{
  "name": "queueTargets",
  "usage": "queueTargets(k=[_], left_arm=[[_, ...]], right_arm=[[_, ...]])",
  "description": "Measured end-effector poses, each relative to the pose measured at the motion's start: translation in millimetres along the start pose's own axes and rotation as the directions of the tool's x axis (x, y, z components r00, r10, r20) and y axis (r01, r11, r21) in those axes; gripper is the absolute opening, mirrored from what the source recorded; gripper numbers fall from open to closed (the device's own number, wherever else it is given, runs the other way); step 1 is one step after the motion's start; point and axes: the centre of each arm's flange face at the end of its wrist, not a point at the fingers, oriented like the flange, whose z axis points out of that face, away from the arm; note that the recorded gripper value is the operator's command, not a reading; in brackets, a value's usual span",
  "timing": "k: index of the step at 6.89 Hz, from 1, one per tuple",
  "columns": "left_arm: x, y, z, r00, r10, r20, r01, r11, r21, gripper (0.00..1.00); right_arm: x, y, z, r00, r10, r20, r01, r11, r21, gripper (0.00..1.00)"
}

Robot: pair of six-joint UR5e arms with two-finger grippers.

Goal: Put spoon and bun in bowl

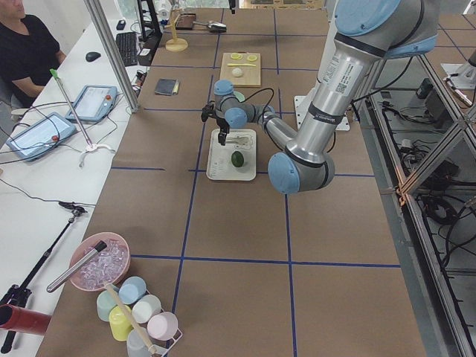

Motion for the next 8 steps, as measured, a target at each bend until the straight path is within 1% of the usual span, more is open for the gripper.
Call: queueTargets(k=[1,6,7,8], left_arm=[[0.7,0.4,1.2,1.000,0.001,0.001,-0.001,1.000,-0.002,0.57],[1.7,1.9,4.1,1.000,0.002,0.003,-0.002,1.000,-0.007,0.56],[2.3,3.0,5.7,1.000,0.003,0.004,-0.003,1.000,-0.010,0.52],[2.8,3.8,6.9,1.000,0.004,0.004,-0.004,1.000,-0.012,0.27]], right_arm=[[0.5,0.1,0.4,1.000,0.000,0.000,0.000,1.000,-0.001,1.00],[2.3,0.4,1.8,1.000,0.005,0.000,-0.005,1.000,-0.004,1.00],[2.7,0.5,2.2,1.000,0.006,0.000,-0.006,1.000,-0.004,1.00],[3.1,0.6,2.5,1.000,0.006,0.000,-0.006,1.000,-0.005,1.00]])
